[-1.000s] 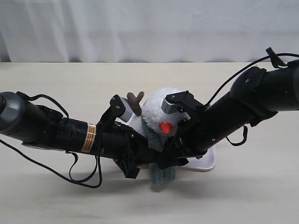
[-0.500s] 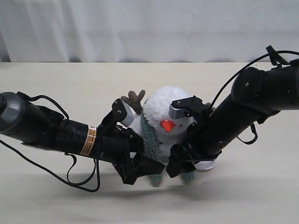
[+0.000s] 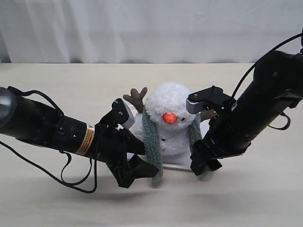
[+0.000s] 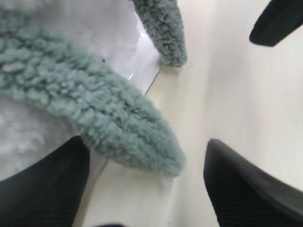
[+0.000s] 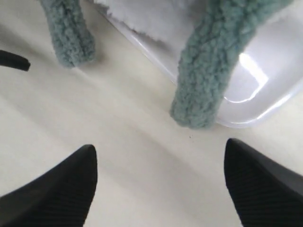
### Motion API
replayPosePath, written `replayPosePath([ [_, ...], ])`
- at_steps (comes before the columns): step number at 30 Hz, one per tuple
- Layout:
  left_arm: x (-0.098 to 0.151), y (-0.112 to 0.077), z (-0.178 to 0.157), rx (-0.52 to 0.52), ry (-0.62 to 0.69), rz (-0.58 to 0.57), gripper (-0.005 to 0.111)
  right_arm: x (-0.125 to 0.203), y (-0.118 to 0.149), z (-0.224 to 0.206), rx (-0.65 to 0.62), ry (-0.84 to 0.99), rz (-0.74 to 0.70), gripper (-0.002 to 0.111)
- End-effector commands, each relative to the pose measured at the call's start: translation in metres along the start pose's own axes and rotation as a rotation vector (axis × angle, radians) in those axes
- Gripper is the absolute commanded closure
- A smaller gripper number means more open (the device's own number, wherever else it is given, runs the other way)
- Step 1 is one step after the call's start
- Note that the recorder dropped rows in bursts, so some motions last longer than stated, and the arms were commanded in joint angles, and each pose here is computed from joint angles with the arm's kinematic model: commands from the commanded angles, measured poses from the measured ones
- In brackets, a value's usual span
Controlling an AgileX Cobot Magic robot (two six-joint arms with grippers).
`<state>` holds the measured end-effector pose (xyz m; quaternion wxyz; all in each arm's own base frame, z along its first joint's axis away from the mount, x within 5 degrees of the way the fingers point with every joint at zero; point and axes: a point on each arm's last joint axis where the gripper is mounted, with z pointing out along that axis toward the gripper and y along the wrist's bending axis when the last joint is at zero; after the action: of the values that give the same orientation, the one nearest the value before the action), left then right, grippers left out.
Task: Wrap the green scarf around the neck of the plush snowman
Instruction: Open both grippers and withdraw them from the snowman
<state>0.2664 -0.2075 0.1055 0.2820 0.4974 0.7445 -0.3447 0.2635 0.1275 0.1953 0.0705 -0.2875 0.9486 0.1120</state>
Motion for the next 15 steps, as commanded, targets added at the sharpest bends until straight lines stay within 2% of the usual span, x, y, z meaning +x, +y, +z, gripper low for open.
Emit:
replayPosePath([
  [1, -0.003, -0.001, -0.001, -0.001, 0.003, -0.003, 0.042, 0.006, 0.002, -0.011, 0.013, 0.025, 0.003, 0.038],
  [4, -0.006, -0.001, -0.004, -0.019, 0.006, 0.001, 0.042, 0.007, 0.003, -0.017, 0.017, 0.005, 0.021, 0.038],
  [7, -0.012, 0.001, -0.015, -0.103, 0.039, -0.02, 0.042, 0.008, 0.006, -0.029, 0.025, -0.039, 0.016, 0.043],
  [11, -0.019, -0.003, -0.03, -0.143, 0.109, 0.009, 0.042, 0.009, 0.01, -0.049, 0.046, -0.135, 0.002, 0.057],
  [15, -0.03, -0.008, -0.041, -0.161, 0.081, -0.043, 0.043, 0.012, 0.015, -0.072, 0.069, -0.242, -0.014, 0.075],
])
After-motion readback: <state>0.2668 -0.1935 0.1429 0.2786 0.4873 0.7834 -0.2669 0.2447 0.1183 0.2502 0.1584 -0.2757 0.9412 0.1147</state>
